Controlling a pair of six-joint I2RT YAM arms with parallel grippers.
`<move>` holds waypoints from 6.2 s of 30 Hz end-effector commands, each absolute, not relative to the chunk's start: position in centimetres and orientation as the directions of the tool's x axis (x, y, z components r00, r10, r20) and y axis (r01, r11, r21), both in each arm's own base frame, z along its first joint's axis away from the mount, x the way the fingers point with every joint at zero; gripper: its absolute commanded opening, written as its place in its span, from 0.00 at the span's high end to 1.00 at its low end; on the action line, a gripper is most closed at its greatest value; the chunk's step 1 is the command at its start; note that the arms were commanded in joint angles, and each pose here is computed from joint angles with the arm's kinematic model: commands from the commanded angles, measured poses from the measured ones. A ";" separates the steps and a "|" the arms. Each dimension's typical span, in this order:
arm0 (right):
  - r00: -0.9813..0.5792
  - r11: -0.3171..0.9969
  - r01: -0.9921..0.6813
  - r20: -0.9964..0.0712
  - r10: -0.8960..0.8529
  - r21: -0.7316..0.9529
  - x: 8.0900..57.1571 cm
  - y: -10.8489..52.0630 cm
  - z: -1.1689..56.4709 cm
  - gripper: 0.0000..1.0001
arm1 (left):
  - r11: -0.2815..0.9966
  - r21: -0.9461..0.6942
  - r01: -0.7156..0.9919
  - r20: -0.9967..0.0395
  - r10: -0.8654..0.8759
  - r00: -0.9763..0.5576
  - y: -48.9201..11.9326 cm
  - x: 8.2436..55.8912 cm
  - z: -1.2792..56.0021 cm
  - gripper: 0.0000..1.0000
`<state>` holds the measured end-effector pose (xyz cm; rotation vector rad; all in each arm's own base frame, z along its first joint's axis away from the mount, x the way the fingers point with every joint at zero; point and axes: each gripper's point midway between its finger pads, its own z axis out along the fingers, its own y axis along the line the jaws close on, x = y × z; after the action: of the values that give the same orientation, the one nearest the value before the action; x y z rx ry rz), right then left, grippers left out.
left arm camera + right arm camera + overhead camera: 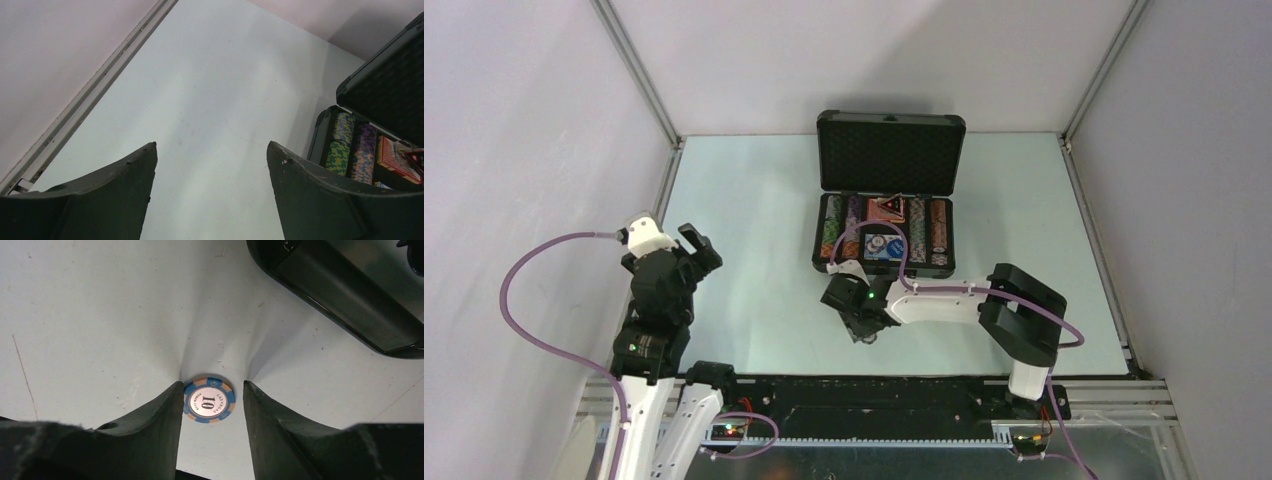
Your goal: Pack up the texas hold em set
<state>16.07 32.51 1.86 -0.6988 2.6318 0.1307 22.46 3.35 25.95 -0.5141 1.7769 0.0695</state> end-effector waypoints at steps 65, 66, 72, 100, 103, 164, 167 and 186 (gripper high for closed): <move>-0.754 0.896 -0.444 -0.542 -0.371 0.004 22.8 30.8 9.1 0.54 | 0.905 -0.206 -0.371 -0.943 -0.286 -0.173 3.5 22.7 26.1 0.14; -0.749 0.901 -0.434 -0.560 -0.354 0.011 23.8 30.9 10.1 0.54 | 0.905 -0.206 -0.371 -0.942 -0.286 -0.174 3.5 22.7 26.1 0.14; -0.702 0.906 -0.423 -0.625 -0.341 -0.019 28.3 30.6 13.9 0.53 | 0.906 -0.206 -0.370 -0.942 -0.286 -0.173 3.5 22.7 26.1 0.14; -0.744 0.920 -0.392 -0.578 -0.335 -0.028 37.3 30.4 11.8 0.51 | 0.904 -0.207 -0.373 -0.943 -0.286 -0.169 3.5 22.7 26.2 0.14; -0.747 0.920 -0.392 -0.576 -0.331 -0.020 37.5 30.4 11.6 0.50 | 0.905 -0.208 -0.372 -0.943 -0.286 -0.169 3.5 22.7 26.2 0.14; -0.791 0.919 -0.381 -0.550 -0.270 0.097 39.6 28.5 9.7 0.60 | 0.905 -0.209 -0.370 -0.943 -0.287 -0.169 3.5 22.6 26.1 0.14; -0.782 0.919 -0.383 -0.562 -0.270 0.092 40.0 28.7 10.0 0.58 | 0.905 -0.209 -0.370 -0.943 -0.287 -0.170 3.5 22.7 26.1 0.14; -0.806 0.927 -0.372 -0.515 -0.292 0.056 40.2 30.0 8.2 0.43 | 0.906 -0.208 -0.369 -0.943 -0.285 -0.169 3.5 22.6 26.2 0.14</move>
<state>39.51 29.56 8.26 -0.4835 2.5758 0.2565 22.47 3.33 25.93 -0.5128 1.7780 0.0684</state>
